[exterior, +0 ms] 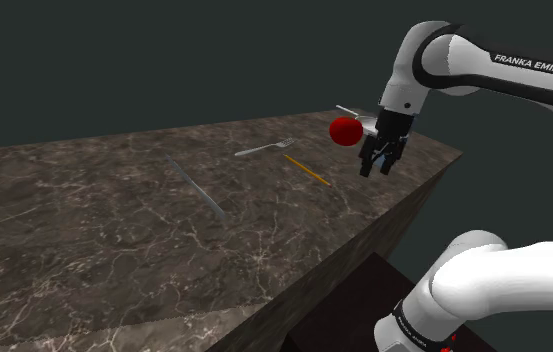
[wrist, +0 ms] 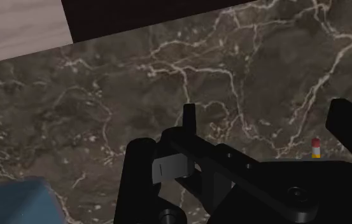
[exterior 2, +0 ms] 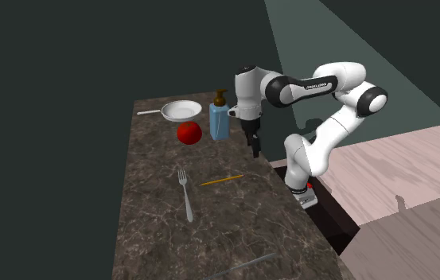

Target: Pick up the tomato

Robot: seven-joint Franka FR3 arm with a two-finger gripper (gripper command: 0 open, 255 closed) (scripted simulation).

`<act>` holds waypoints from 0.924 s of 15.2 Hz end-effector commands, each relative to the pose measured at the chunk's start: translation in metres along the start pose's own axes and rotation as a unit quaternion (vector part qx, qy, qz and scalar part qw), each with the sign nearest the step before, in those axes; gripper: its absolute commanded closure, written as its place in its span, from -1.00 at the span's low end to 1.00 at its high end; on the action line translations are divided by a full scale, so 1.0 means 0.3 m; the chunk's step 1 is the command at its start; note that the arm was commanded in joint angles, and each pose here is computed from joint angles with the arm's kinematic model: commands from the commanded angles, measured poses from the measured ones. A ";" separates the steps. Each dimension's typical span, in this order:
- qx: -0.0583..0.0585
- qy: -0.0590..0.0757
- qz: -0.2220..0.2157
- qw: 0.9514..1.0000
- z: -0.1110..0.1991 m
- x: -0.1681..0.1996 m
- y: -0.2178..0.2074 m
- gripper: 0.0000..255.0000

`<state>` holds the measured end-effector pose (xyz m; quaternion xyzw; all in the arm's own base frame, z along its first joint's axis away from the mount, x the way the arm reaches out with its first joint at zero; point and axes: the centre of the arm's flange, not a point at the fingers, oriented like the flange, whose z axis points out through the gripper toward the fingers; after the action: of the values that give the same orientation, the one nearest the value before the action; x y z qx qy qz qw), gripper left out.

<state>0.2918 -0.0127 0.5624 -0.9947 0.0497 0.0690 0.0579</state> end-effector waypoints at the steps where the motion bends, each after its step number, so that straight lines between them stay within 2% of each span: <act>1: 0.000 0.000 0.000 1.000 0.000 0.000 0.000 -1.00; 4: -0.006 0.017 0.055 0.998 -0.039 0.106 0.013 -1.00; 7: -0.013 0.035 0.111 0.993 -0.082 0.209 0.038 -1.00; 10: -0.019 0.052 0.166 0.985 -0.130 0.307 0.073 -1.00; 14: -0.027 0.075 0.238 0.968 -0.198 0.428 0.135 -1.00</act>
<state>0.4105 -0.0643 0.5942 -0.9633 0.2678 0.0129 0.0125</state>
